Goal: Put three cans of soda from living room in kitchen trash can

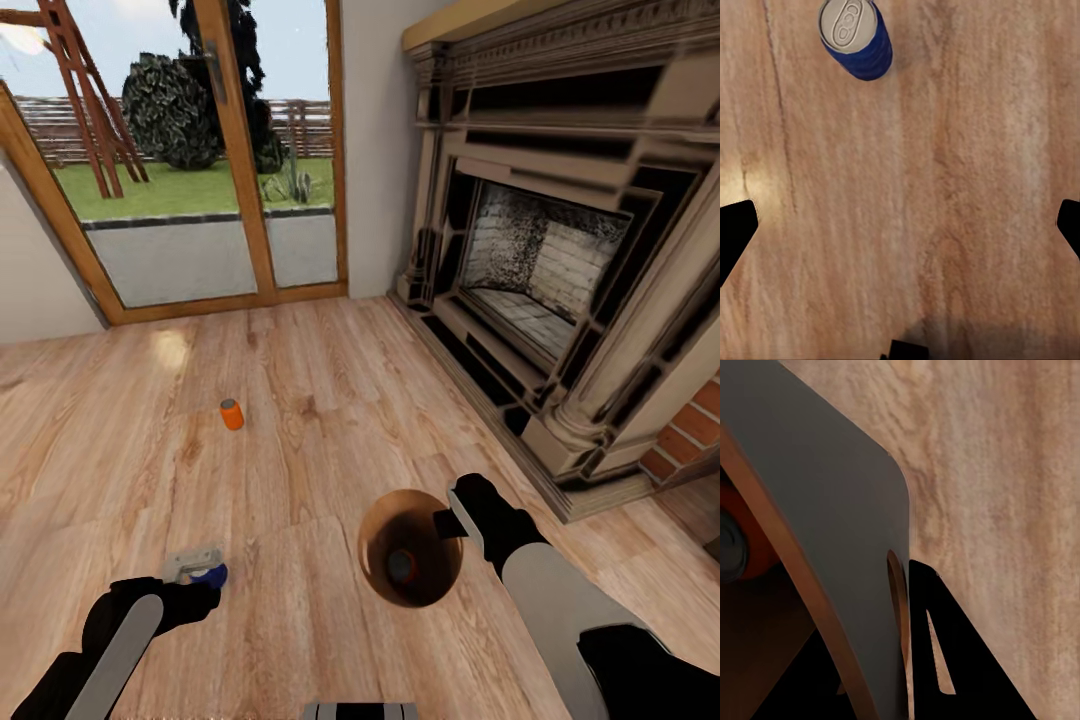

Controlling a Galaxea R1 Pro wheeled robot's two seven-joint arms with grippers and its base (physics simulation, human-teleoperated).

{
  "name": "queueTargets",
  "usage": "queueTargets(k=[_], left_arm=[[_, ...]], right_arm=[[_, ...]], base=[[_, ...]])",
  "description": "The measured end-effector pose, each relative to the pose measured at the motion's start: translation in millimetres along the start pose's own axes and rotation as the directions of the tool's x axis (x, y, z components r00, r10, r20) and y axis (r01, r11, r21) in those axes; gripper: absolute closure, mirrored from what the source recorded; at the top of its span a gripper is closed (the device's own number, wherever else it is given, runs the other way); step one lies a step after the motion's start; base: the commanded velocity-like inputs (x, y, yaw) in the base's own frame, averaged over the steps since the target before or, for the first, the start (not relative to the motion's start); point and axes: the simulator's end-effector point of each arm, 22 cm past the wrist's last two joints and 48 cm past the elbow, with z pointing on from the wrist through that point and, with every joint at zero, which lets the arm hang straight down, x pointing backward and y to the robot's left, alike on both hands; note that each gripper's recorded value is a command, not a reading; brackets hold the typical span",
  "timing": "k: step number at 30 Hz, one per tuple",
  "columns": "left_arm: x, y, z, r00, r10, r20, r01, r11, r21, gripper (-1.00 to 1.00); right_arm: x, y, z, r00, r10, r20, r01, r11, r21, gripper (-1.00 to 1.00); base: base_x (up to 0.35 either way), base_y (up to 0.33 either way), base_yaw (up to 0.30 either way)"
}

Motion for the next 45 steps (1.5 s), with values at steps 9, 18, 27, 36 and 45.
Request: queueTargets(k=[9,18,27,36,45], left_arm=[[3,0,3.8,1.000,0.001,-0.011,-0.001,1.000,-0.002,-1.00],[6,0,7.6,1.000,0.003,-0.022,-0.003,1.000,-0.005,-1.00],[8,1,9.3,1.000,0.004,-0.027,-0.004,1.000,-0.008,-1.00],[8,1,9.4,1.000,0.003,-0.028,-0.004,1.000,-0.010,-1.00],[8,1,9.4,1.000,0.003,-0.028,-0.004,1.000,-0.009,-1.00]], right_arm=[[4,0,5.7,1.000,-0.001,-0.011,0.001,1.000,0.000,1.00],[5,-2,10.2,1.000,0.004,-0.016,-0.004,1.000,0.000,1.00],[4,-3,11.7,1.000,0.008,-0.015,-0.008,1.000,-0.003,1.00],[4,-2,11.4,1.000,0.001,-0.014,-0.001,1.000,0.002,1.00],[4,-2,11.3,1.000,0.000,-0.014,0.000,1.000,0.002,1.00]], base=[[0.000,0.000,0.146],[0.000,0.000,0.128],[0.000,0.000,0.028],[0.057,0.028,0.000],[0.240,0.164,0.000]])
